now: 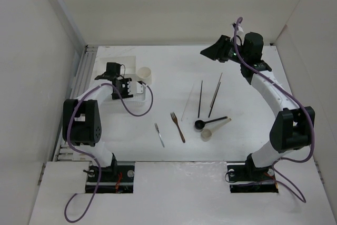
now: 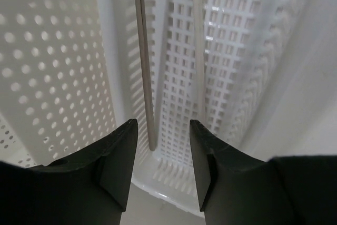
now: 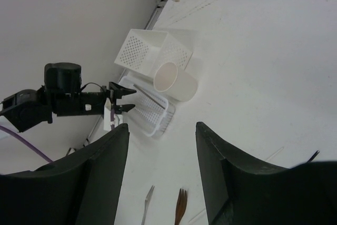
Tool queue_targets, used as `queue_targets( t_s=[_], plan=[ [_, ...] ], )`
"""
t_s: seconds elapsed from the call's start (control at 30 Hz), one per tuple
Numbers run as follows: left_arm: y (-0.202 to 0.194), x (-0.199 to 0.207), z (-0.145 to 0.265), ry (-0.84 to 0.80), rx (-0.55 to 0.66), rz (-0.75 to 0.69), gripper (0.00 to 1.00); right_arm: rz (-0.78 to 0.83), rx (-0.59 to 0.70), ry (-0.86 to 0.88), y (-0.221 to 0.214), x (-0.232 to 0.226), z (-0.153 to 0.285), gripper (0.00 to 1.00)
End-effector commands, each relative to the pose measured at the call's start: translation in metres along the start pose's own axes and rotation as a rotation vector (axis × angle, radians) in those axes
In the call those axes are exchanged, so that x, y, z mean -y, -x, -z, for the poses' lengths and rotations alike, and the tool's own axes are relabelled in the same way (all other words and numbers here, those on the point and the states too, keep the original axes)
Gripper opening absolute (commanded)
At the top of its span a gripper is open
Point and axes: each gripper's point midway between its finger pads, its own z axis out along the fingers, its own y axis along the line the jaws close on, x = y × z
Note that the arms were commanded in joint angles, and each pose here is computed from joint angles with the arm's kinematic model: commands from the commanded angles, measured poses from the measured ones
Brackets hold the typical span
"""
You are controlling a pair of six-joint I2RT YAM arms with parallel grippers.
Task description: Sort the eating utensils into containers
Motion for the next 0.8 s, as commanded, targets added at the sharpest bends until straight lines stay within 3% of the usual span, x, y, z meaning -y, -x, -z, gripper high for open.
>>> queue_targets(
  t_s=[0.0,0.13,0.27,0.6,0.67,0.73,0.77],
  plan=[
    [0.019,-0.003,-0.003,0.035,0.055,0.062,0.41,0.067,0.056,0.025,0.018,-0.015,0.011,0.59],
    [0.031,-0.006,-0.004,0.029,0.101,0.081,0.4,0.076,0.056,0.024,0.019,-0.017,0.013,0.59],
    [0.034,0.003,-0.015,-0.017,0.105,0.057,0.29,0.078,0.054,0.012,0.016,-0.015,0.015,0.59],
    [0.041,0.0,-0.027,-0.019,0.131,0.11,0.32,0.078,0.054,0.012,0.016,-0.015,0.015,0.59],
    [0.042,-0.004,-0.026,-0.011,0.134,0.119,0.22,0.072,0.048,0.008,0.013,-0.015,0.017,0.59],
    [0.042,-0.008,-0.024,-0.001,0.127,0.128,0.0,0.08,0.054,0.001,0.016,-0.012,0.019,0.59],
    [0.042,-0.007,-0.024,-0.001,0.127,0.138,0.0,0.08,0.054,0.001,0.016,-0.012,0.019,0.59]
  ],
)
